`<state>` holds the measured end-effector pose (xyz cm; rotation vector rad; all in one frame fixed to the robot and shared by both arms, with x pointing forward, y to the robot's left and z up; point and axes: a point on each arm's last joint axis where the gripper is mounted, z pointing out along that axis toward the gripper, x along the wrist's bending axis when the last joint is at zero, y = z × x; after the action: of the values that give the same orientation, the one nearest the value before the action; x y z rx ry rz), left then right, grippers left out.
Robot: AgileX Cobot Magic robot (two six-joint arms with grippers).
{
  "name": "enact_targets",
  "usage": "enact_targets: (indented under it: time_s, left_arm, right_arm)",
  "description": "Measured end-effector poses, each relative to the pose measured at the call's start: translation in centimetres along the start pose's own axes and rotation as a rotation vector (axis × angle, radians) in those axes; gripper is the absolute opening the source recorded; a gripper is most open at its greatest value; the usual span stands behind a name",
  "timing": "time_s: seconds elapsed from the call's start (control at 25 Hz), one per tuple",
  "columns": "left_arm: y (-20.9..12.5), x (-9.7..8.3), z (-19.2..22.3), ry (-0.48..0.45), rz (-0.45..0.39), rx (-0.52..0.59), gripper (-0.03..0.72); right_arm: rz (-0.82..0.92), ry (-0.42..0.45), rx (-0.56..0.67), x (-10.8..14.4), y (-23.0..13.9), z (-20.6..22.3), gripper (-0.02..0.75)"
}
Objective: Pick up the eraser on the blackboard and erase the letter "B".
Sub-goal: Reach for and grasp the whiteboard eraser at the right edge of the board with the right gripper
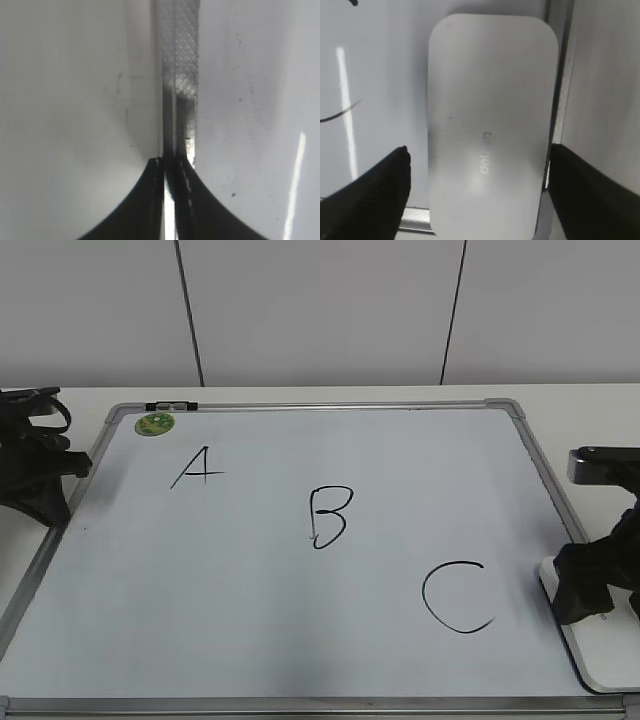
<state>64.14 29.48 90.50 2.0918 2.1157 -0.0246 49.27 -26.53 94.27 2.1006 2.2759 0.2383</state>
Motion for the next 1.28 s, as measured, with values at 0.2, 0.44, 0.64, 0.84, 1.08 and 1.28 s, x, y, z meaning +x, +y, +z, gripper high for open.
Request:
enact_targets:
  time_s: [0.2, 0.44, 0.64, 0.84, 1.08, 1.28]
  left_arm:
    - [0.0, 0.0, 0.0, 0.0, 0.0, 0.0, 0.011]
    - [0.0, 0.0, 0.0, 0.0, 0.0, 0.0, 0.011]
    - [0.0, 0.0, 0.0, 0.0, 0.0, 0.0, 0.011]
    - [0.0, 0.0, 0.0, 0.0, 0.0, 0.0, 0.011]
    - [0.0, 0.0, 0.0, 0.0, 0.0, 0.0, 0.011]
    - [0.0, 0.0, 0.0, 0.0, 0.0, 0.0, 0.01]
  right_arm:
    - [0.014, -0.004, 0.001, -0.1, 0.3, 0.9, 0.658]
    - [0.022, -0.007, 0.043, -0.2, 0.4, 2.2, 0.657]
    - [0.022, -0.007, 0.045, -0.2, 0.4, 2.2, 0.6]
    - [0.024, -0.01, 0.045, -0.2, 0.4, 2.2, 0.552]
    - [0.024, -0.011, 0.032, -0.2, 0.4, 1.9, 0.55]
    - [0.021, -0.007, -0.063, 0.0, 0.3, -0.7, 0.55]
